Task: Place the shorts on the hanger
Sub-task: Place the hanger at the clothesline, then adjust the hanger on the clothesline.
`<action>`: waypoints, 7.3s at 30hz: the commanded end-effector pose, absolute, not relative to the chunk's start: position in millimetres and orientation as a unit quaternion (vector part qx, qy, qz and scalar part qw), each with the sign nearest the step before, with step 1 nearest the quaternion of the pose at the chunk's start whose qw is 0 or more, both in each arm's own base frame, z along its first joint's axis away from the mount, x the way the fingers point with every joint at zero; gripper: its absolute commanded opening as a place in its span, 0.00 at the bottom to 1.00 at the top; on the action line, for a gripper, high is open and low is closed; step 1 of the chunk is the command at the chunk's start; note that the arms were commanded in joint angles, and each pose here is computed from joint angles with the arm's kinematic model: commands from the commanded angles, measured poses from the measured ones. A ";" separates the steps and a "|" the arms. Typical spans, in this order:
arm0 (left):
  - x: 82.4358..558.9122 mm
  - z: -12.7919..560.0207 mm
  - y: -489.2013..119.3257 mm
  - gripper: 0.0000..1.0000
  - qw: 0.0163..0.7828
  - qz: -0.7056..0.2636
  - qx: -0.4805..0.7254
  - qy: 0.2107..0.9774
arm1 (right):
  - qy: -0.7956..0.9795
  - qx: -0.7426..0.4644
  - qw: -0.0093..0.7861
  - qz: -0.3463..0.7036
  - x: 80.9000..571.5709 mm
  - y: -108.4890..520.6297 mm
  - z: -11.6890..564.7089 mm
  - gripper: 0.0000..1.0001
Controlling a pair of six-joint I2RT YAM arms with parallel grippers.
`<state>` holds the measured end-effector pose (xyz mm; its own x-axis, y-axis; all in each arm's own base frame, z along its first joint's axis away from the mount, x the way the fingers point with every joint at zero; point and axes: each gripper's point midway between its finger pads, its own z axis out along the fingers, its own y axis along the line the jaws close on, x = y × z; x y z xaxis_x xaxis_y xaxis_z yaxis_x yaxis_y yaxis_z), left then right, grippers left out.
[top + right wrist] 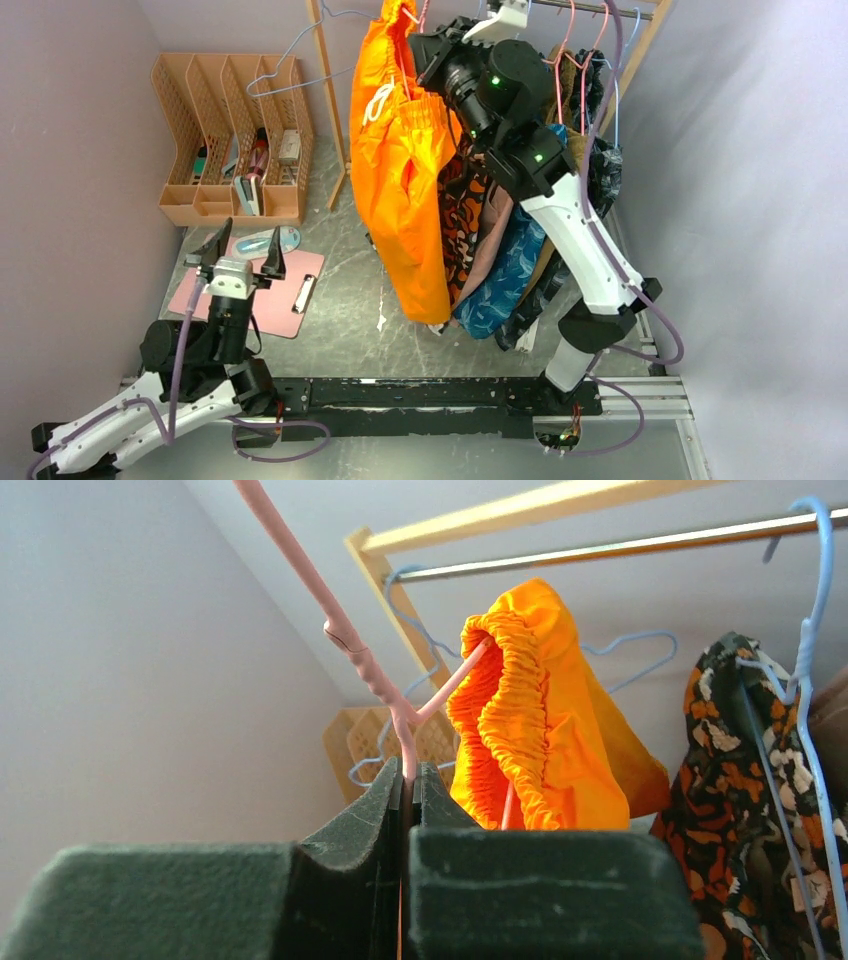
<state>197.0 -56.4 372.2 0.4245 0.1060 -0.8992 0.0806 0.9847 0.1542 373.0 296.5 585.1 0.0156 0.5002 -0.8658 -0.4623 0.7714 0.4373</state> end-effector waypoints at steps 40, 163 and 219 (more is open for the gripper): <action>226.1 318.5 -82.1 0.72 0.795 -0.011 0.083 0.601 | 0.543 0.128 0.742 0.371 457.3 281.5 535.1 0.00; 206.1 331.2 -75.6 0.78 0.830 -0.061 0.078 0.548 | 0.697 0.029 0.664 0.271 432.6 302.7 468.9 0.76; 205.3 329.2 -77.8 0.80 0.829 -0.069 0.081 0.549 | 0.715 -0.020 0.635 0.290 392.7 289.8 466.6 0.83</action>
